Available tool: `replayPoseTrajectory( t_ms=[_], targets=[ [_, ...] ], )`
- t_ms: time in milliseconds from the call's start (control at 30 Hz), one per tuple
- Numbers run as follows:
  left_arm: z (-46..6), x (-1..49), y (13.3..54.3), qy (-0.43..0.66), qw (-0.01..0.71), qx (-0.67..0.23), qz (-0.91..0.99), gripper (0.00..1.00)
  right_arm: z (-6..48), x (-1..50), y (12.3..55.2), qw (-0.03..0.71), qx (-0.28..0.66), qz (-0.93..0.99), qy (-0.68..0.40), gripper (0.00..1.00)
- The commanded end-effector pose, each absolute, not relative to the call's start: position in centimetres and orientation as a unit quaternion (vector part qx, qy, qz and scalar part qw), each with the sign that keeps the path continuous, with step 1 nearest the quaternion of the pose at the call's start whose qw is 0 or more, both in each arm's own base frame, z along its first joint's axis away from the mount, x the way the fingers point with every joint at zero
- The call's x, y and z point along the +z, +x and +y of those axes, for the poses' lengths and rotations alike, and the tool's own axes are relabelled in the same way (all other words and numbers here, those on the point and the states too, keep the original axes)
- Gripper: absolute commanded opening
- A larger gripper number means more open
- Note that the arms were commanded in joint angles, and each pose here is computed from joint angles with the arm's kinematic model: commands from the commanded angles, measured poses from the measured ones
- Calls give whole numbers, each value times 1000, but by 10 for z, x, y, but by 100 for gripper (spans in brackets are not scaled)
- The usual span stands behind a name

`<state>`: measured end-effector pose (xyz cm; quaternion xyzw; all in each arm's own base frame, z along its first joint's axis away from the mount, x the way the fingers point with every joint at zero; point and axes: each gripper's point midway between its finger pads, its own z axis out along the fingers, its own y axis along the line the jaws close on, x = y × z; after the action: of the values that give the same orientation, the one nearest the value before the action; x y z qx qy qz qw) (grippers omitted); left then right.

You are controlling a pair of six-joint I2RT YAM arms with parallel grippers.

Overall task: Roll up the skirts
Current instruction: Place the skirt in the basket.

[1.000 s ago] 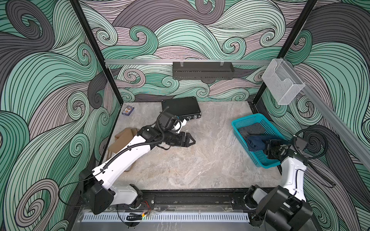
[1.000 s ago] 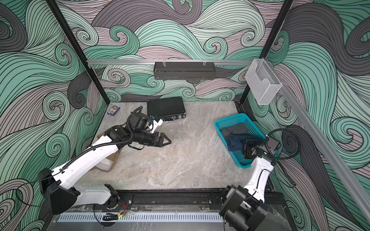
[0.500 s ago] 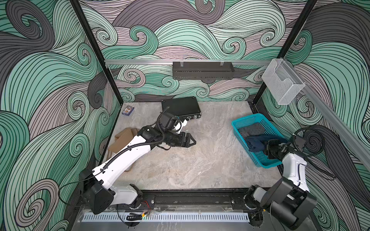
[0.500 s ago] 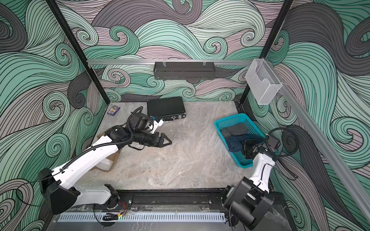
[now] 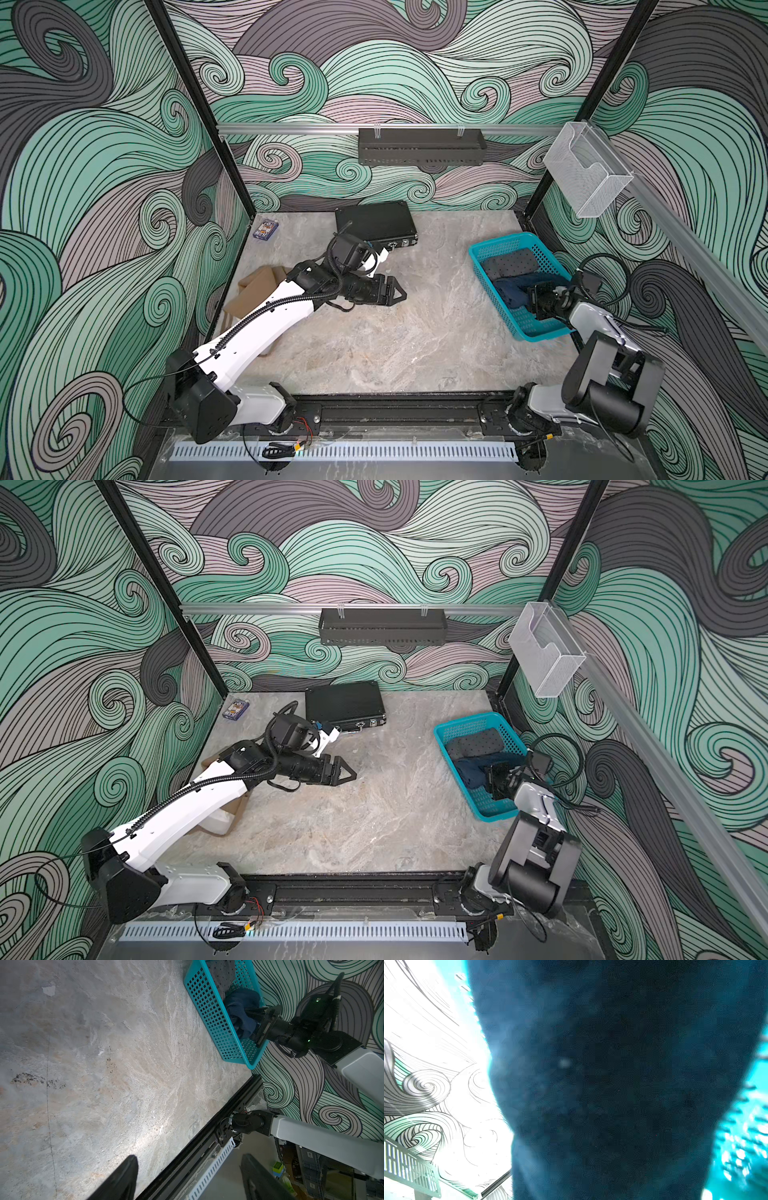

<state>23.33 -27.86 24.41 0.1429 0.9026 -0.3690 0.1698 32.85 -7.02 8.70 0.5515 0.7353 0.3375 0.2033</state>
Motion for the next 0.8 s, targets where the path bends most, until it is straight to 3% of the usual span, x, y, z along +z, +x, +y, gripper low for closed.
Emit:
replayPoseTrajectory(
  t_ms=[0,133,233,367,600,767],
  targets=[
    [-276,241,235,148,173,-349,909,78,-54,58,336,188,359,717,567,9],
    [-273,238,239,147,179,-336,913,78,-43,42,354,193,361,718,562,16],
    [-272,235,241,147,178,-329,916,78,-44,35,371,217,369,701,571,29],
    [-270,231,245,144,179,-320,919,78,-29,26,390,198,381,722,542,34],
    [-266,222,251,136,173,-308,926,78,-35,20,378,161,309,786,511,68],
    [-265,217,253,131,167,-303,929,78,-48,44,363,175,245,823,483,78]
  ],
)
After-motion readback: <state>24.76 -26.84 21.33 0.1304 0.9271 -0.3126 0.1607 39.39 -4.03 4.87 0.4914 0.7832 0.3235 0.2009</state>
